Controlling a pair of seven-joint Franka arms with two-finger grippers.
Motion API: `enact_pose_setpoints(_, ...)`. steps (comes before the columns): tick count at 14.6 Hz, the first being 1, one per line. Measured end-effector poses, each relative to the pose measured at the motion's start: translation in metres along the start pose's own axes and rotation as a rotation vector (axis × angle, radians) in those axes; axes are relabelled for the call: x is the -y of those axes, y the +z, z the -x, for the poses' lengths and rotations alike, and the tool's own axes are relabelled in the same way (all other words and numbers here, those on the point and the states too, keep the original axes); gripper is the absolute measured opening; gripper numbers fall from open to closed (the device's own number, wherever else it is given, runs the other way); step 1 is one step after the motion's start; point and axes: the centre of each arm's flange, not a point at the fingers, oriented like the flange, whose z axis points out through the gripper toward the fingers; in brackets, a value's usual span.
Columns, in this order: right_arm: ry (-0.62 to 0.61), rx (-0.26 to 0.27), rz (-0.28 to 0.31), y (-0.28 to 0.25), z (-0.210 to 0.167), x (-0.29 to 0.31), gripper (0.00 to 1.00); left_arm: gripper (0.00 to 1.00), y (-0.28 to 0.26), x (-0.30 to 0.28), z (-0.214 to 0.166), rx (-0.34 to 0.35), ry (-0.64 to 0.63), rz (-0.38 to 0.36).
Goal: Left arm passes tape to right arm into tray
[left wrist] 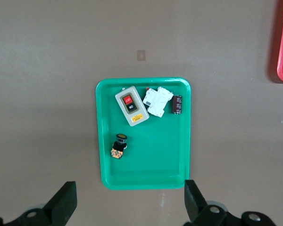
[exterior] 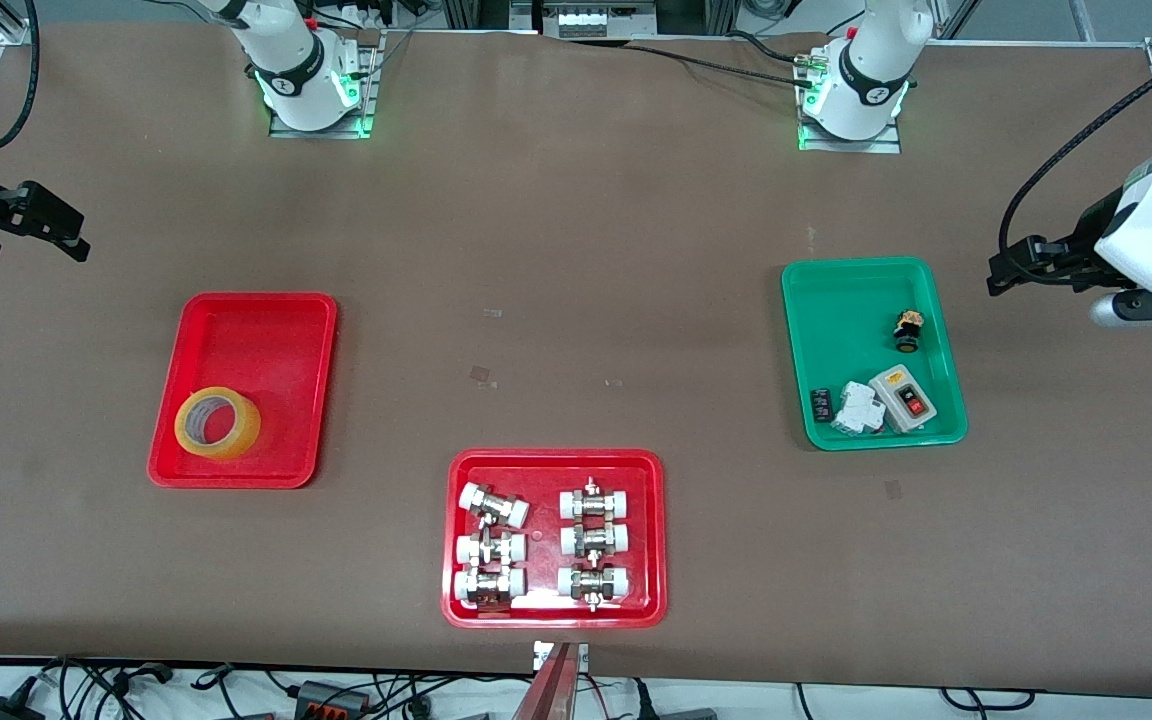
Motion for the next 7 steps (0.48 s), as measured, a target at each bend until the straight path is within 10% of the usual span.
enact_pose_setpoints(7, 0.0, 0.001, -0.001, -0.0022, 0.0014, 0.0025, 1.0, 1.0, 0.0048, -0.0015, -0.0038, -0.002, 0.002, 0.0)
